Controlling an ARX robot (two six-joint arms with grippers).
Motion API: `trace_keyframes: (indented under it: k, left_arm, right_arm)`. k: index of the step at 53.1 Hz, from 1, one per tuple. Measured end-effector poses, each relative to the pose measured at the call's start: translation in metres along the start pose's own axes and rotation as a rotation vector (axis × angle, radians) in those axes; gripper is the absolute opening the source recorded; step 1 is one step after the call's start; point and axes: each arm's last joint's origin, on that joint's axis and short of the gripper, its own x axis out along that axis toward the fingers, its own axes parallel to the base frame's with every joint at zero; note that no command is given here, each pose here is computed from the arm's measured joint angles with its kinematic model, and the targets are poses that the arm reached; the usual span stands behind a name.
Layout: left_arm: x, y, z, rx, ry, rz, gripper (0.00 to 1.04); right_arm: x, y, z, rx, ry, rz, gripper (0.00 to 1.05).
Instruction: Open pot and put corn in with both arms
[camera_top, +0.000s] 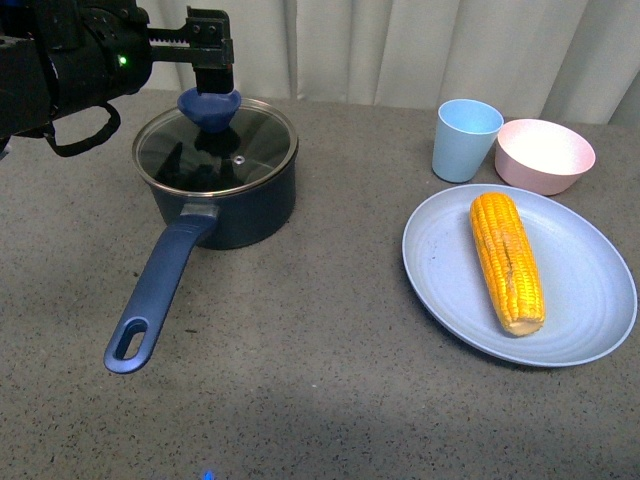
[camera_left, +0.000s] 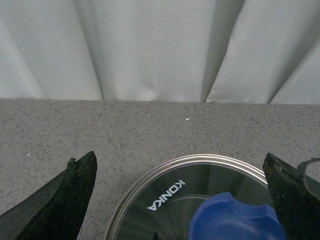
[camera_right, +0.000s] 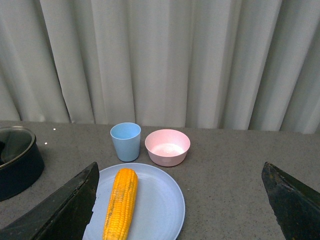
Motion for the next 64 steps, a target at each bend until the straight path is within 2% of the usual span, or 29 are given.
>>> trace_keyframes:
  k: [20,30,58,64]
  left_arm:
    - [0.009,-0.02,-0.006,0.008,0.02,-0.079,0.98]
    - [0.012,-0.019,-0.02,0.015,0.063,-0.074,0.98]
    - [0.013,-0.017,-0.031,0.043,0.11,-0.062,0.98]
    - [0.013,-0.017,-0.031,0.045,0.111,-0.068,0.83]
  right_arm:
    - [0.0,0.0,0.0,0.0,0.0,0.0,0.95]
    - [0.0,0.0,0.0,0.0,0.0,0.0,0.95]
    - [0.0,0.0,0.0,0.0,0.0,0.0,0.95]
    - [0.0,0.0,0.0,0.0,0.0,0.0,0.95]
